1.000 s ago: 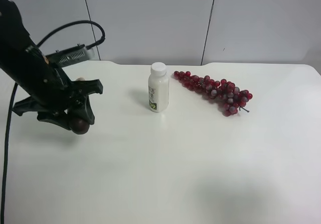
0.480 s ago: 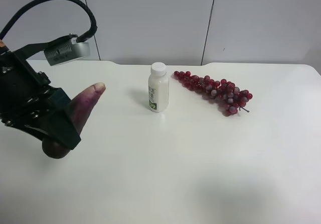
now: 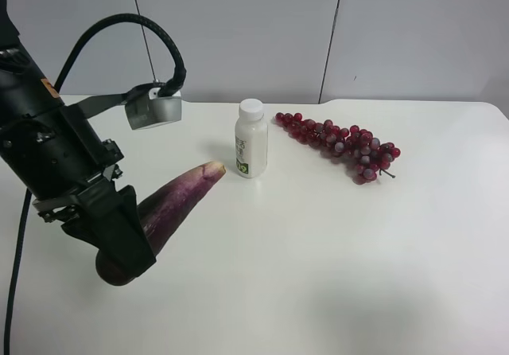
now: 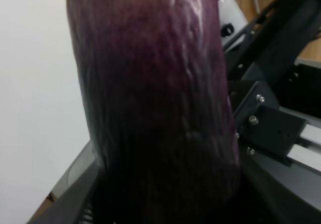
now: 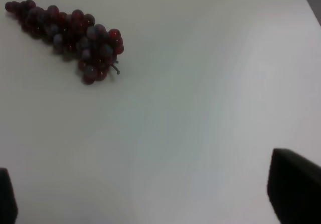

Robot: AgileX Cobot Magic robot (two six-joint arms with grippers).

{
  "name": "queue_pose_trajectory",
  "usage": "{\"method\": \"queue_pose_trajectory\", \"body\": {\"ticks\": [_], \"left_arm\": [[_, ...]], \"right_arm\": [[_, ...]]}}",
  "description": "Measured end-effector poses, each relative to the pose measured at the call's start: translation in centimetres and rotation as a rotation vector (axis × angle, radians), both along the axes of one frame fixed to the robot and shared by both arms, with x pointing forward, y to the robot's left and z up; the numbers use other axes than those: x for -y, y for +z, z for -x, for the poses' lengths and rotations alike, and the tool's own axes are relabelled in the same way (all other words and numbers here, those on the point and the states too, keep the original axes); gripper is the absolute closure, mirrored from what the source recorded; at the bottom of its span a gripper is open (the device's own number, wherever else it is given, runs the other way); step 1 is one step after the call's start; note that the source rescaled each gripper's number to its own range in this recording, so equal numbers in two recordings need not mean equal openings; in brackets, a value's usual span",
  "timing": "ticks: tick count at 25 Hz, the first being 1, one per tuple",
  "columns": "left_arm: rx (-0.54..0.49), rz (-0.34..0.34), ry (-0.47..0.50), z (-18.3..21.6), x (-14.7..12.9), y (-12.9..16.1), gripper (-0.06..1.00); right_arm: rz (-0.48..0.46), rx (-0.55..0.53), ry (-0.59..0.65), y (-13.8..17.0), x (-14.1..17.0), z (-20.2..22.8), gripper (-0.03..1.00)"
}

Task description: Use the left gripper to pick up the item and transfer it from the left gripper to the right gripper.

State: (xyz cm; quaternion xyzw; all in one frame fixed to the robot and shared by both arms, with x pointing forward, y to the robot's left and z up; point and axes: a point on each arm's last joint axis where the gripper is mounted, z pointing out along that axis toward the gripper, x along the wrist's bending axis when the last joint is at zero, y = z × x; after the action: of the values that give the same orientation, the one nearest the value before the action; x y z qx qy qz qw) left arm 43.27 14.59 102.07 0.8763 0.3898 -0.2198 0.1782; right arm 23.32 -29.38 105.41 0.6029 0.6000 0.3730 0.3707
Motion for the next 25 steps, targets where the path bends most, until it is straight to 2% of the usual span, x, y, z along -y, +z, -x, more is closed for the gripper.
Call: {"method": "queue_pose_trajectory", "body": {"ticks": [5,21,25], "left_arm": [[0.016,0.015,-0.057,-0.15,0.16,-0.38,0.94],[0.048,0.033,-0.111,-0.17,0.18,-0.36,0.94],[0.05,0.034,-0.114,-0.17,0.18,-0.36,0.94]], "right_arm": [[0.0,0.0,0.0,0.0,0.0,0.0,-0.03],[0.0,0.0,0.0,0.0,0.0,0.0,-0.03],[-0.004,-0.033,0.047,0.15,-0.36,-0.59,-0.03]]}}
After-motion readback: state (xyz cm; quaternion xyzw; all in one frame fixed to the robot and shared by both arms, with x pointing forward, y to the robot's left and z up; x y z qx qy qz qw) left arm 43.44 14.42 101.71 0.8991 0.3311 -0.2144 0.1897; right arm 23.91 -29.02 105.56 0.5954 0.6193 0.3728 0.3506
